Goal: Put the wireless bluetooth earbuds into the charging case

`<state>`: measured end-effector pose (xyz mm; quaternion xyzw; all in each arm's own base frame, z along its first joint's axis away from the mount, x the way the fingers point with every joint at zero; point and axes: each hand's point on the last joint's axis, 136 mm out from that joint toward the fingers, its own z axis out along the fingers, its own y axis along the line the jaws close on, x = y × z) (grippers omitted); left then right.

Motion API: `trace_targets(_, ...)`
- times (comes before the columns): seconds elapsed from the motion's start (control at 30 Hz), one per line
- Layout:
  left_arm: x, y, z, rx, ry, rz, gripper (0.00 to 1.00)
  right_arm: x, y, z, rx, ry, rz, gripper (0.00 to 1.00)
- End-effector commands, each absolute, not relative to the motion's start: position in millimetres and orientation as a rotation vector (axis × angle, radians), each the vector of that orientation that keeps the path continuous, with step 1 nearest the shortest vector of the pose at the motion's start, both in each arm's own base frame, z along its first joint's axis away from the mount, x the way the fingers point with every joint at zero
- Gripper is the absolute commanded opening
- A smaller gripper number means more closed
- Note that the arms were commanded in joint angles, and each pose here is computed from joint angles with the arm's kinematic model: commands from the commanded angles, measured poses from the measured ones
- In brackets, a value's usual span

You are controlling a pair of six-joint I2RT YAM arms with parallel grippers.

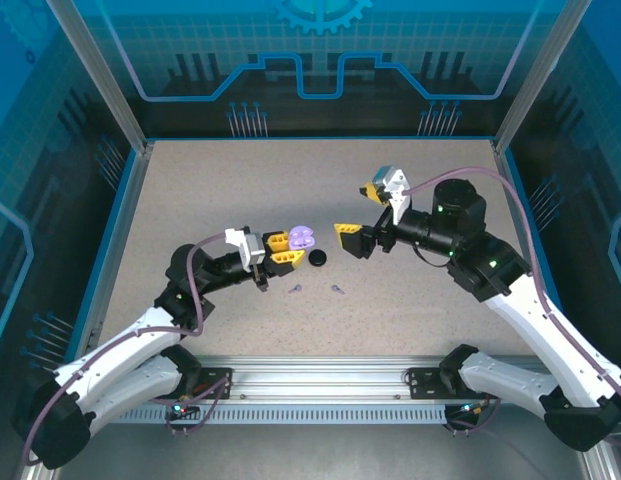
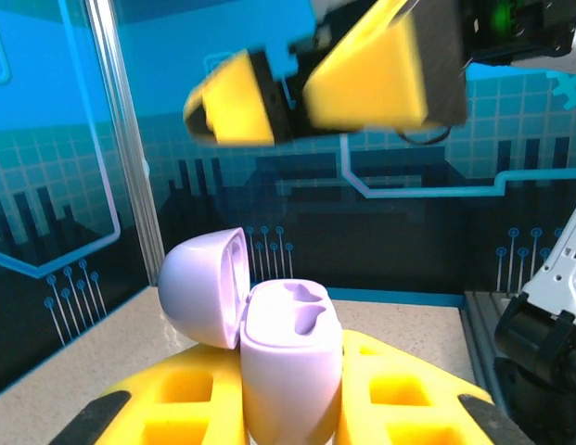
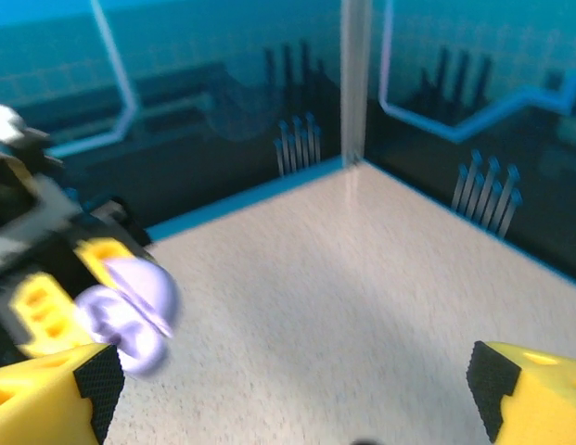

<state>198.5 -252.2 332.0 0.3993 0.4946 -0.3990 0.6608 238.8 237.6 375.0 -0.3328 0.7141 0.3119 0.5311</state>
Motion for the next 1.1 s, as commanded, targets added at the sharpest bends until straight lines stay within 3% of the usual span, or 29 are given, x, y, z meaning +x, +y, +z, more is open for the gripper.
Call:
trace_targets(0.0,185.4,-249.0,349.4,0.946,0.944,-0.809,0.0,260.3,212.3,306.2,-0.581,2.011,0.634,0.98)
trace_targets(0.2,181.0,-248.0,344.3,0.983,0.868,-0.736,0.0,260.8,189.2,209.6,-0.35,2.418,0.506,0.97)
trace_targets(0.43,179.5,-248.5,341.5,0.991,0.871,-0.747,0.0,258.6,196.4,148.3,-0.353,2.62,0.47,0.88)
trace_targets(0.87,177.9,-244.7,333.6,0.952,0.923,-0.796,0.0,264.7,242.0,79.8,-0.572,2.795,0.412,0.67)
trace_targets(1.07,174.2,-241.9,334.5,0.945,0.921,-0.802,0.0,266.8,273.4,70.5,-0.65,2.802,0.457,0.66)
